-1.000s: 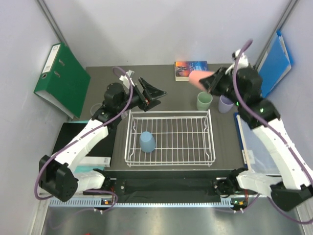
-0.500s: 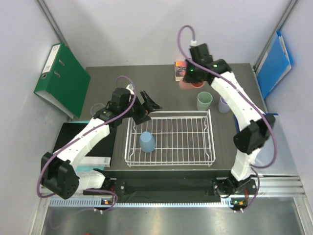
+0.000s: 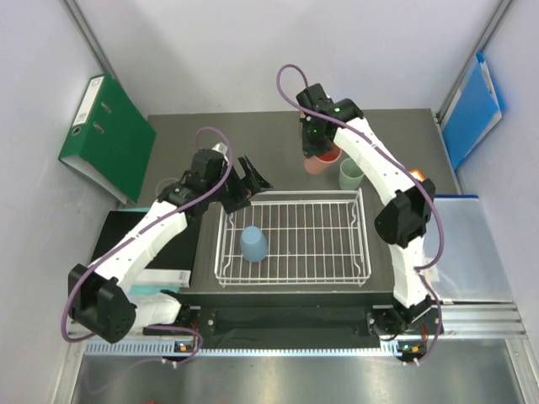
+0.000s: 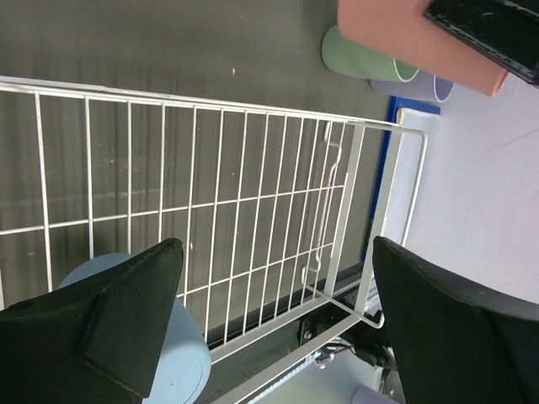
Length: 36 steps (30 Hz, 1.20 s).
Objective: Unload the cups from the dish rack
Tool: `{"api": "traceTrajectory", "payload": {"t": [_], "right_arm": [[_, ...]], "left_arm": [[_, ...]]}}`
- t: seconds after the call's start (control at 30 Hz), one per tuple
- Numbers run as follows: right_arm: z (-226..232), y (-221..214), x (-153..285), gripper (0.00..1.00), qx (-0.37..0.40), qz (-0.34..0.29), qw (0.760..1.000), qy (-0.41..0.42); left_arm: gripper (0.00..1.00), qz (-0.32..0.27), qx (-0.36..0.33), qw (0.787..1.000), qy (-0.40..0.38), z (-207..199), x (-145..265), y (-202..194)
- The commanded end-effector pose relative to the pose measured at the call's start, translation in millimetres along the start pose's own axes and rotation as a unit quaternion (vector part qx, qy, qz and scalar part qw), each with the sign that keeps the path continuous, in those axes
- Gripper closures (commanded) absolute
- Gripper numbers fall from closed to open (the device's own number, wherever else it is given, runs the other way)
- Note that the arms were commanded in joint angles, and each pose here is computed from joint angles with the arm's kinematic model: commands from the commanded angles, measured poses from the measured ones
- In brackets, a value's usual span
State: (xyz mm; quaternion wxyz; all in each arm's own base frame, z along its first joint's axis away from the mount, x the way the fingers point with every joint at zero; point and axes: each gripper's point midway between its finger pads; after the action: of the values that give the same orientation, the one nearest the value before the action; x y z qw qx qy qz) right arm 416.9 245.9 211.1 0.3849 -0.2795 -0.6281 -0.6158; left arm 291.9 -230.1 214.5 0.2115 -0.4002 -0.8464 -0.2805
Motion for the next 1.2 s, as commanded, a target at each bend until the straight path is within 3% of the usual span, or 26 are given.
{"api": "traceTrajectory", "payload": {"t": [0.0,0.57,0.63,0.97,1.07,1.13,1.17], "right_arm": [[2.9,-4.3,-12.5,1.0,-0.009,0.027,1.0,0.0],[-4.9,-51.2,-82.0,1.0,0.004,0.108,0.993,-0.038],[-3.0,-52.2,-84.7,0.94,0.006,0.111,0.993,-0.033],[1.8,-53.9,-90.8,0.88,0.007,0.114,0.993,-0.019],[8.6,-39.7,-81.2,0.74,0.003,0.087,0.996,0.001],[12.4,-22.5,-70.2,0.55,0.0,0.055,0.998,0.012],[13.3,-15.6,-62.9,0.51,0.0,0.043,0.999,0.016]], "left_arm": [[0.02,-0.007,-0.012,1.0,-0.006,-8.2,2.1,6.4],[0.02,0.003,-0.009,1.0,0.015,3.2,-5.7,2.2],[0.02,0.001,-0.01,1.0,0.017,4.5,-5.0,2.9],[0.02,0.003,-0.011,1.0,0.024,7.5,-6.6,2.5],[0.02,0.003,-0.013,1.0,0.02,5.6,-5.5,2.5],[0.01,-0.001,-0.024,1.0,0.0,-3.1,-0.9,3.7],[0.01,-0.006,-0.026,1.0,-0.007,-5.8,0.4,5.0]]}}
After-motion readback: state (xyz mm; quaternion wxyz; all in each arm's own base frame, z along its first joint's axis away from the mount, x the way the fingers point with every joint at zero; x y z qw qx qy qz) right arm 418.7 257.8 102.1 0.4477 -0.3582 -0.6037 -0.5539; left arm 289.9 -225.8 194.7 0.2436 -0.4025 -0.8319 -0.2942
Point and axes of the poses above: each gripper's point midway between its finger pads, its own x axis back along the fingers, its own z axis along the line the jaws close on, y = z × x, and after that the axes turned 4 degrees about x, right-handed
